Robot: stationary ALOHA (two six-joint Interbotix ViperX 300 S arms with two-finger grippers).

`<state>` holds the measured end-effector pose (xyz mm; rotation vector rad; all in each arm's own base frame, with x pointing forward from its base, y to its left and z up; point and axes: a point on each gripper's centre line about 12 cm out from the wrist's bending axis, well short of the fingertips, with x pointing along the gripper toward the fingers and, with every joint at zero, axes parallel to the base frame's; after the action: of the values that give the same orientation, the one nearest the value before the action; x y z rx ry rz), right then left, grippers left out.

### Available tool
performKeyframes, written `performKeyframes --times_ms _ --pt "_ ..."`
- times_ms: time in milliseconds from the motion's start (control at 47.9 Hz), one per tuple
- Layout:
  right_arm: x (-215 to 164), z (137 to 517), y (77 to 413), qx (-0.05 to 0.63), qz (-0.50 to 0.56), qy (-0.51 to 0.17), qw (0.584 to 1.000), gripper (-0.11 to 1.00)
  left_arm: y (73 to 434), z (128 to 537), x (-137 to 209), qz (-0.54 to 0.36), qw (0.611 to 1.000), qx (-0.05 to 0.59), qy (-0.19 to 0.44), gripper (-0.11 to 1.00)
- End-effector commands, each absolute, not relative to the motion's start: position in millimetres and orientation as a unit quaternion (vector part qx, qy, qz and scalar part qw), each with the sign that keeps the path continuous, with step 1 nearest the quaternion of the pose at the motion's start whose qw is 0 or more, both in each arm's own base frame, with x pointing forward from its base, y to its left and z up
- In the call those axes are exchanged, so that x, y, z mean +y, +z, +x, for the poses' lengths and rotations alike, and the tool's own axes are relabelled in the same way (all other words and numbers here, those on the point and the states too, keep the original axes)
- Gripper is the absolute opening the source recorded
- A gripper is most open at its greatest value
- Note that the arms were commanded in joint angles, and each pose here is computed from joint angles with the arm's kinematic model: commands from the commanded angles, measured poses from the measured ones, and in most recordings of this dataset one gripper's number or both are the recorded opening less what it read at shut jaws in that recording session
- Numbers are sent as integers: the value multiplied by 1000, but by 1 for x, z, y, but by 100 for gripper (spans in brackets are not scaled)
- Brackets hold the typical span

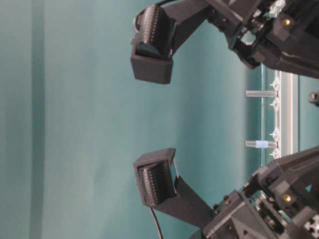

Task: Insert the wire through the string loop located in the center.
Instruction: 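Move the left gripper to the loop and grasp the protruding USB plug, then open the right gripper to release the cable, holding it with the left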

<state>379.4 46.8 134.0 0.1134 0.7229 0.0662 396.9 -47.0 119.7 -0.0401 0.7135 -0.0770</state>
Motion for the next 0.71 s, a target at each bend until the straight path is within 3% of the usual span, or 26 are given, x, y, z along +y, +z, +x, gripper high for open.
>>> performKeyframes --times_ms 0,689 --pt "47 388 149 330 58 34 942 10 135 401 -46 -20 944 328 -38 18" --pt "47 390 151 325 59 35 943 10 138 400 -46 -20 944 327 -39 18"
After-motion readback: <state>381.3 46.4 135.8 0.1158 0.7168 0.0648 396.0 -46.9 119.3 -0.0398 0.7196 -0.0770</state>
